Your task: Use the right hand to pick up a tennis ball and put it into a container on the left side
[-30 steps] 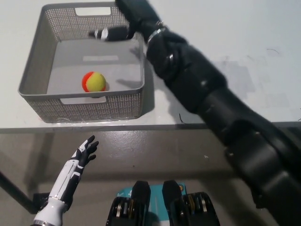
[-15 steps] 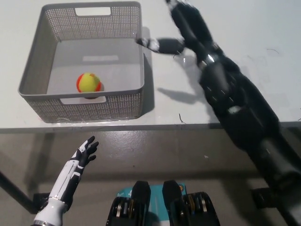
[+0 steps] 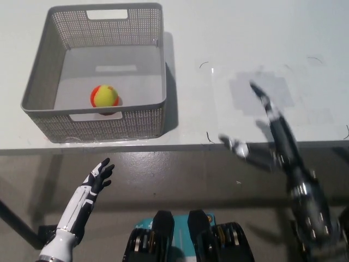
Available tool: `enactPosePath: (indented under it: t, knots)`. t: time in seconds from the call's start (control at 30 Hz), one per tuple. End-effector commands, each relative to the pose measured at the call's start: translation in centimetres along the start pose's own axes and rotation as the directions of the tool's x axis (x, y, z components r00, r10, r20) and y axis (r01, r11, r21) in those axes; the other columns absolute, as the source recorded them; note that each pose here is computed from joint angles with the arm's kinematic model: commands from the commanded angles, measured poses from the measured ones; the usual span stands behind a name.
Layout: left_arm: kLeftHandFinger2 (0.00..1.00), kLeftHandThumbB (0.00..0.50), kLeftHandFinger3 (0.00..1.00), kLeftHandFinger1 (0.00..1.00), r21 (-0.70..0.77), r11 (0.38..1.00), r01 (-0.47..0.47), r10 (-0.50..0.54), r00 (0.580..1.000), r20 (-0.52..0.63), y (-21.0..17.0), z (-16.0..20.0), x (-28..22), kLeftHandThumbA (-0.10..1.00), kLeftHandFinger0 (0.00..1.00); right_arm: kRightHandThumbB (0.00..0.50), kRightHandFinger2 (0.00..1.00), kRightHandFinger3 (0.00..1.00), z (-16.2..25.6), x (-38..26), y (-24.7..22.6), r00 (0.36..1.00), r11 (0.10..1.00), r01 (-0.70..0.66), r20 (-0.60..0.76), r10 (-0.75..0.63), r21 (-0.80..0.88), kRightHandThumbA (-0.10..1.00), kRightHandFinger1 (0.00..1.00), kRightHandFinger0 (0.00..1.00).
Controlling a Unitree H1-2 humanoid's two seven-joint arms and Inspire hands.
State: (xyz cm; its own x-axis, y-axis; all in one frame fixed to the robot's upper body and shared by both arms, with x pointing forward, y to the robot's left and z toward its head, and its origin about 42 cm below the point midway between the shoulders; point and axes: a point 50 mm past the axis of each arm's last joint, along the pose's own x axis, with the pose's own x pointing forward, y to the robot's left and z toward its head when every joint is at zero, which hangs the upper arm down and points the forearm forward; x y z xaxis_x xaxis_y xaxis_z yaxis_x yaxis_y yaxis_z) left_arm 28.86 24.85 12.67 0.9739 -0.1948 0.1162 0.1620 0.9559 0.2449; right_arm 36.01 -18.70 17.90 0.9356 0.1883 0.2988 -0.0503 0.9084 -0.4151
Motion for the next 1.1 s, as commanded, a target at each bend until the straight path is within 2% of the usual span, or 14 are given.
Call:
enactPosePath:
  t: [0.0,0.13,0.27,0.37,0.63,0.7,1.07]
  knots:
    - [1.0,0.16,1.0,1.0,0.031,0.999,0.021,-0.023,0.998,0.065,0.9,1.3,0.2,1.0,1.0,0.298,1.0,1.0,0.6,-3.9,-0.3,0.986,0.944,0.033,0.141,-0.084,0.328,1.0,1.0,1.0]
    - [1.0,0.171,1.0,1.0,0.021,1.0,0.012,-0.014,0.998,0.066,0.8,1.1,0.0,1.0,1.0,0.248,1.0,1.0,-1.9,-6.4,0.7,0.997,0.933,0.02,0.064,-0.045,0.358,1.0,1.0,1.0]
    - [1.0,0.162,1.0,1.0,0.023,1.0,-0.001,0.0,0.998,0.062,0.9,1.1,-0.1,1.0,1.0,0.204,1.0,1.0,-2.9,-7.8,1.3,1.0,0.916,0.016,0.006,-0.02,0.401,1.0,1.0,1.0]
    - [1.0,0.152,1.0,1.0,0.028,1.0,0.006,-0.008,0.998,0.065,0.8,0.9,-0.1,1.0,1.0,0.201,1.0,1.0,-3.4,-8.5,1.6,1.0,0.912,0.011,-0.021,-0.003,0.41,1.0,1.0,1.0]
    - [1.0,0.15,1.0,1.0,0.017,1.0,0.006,-0.007,0.998,0.055,0.6,0.9,-0.3,1.0,1.0,0.242,1.0,1.0,-4.2,-8.7,2.0,0.999,0.922,-0.007,-0.038,0.024,0.387,1.0,1.0,1.0]
    - [1.0,0.157,1.0,1.0,0.022,1.0,0.009,-0.01,0.998,0.058,0.6,0.8,-0.3,1.0,1.0,0.276,1.0,1.0,-4.0,-8.4,2.0,0.999,0.921,-0.009,-0.041,0.027,0.389,1.0,1.0,1.0]
    - [1.0,0.166,1.0,1.0,0.025,1.0,0.009,-0.01,0.999,0.05,0.5,0.8,-0.3,1.0,1.0,0.281,1.0,1.0,-4.2,-7.9,2.0,0.997,0.922,-0.024,-0.052,0.048,0.386,1.0,1.0,1.0]
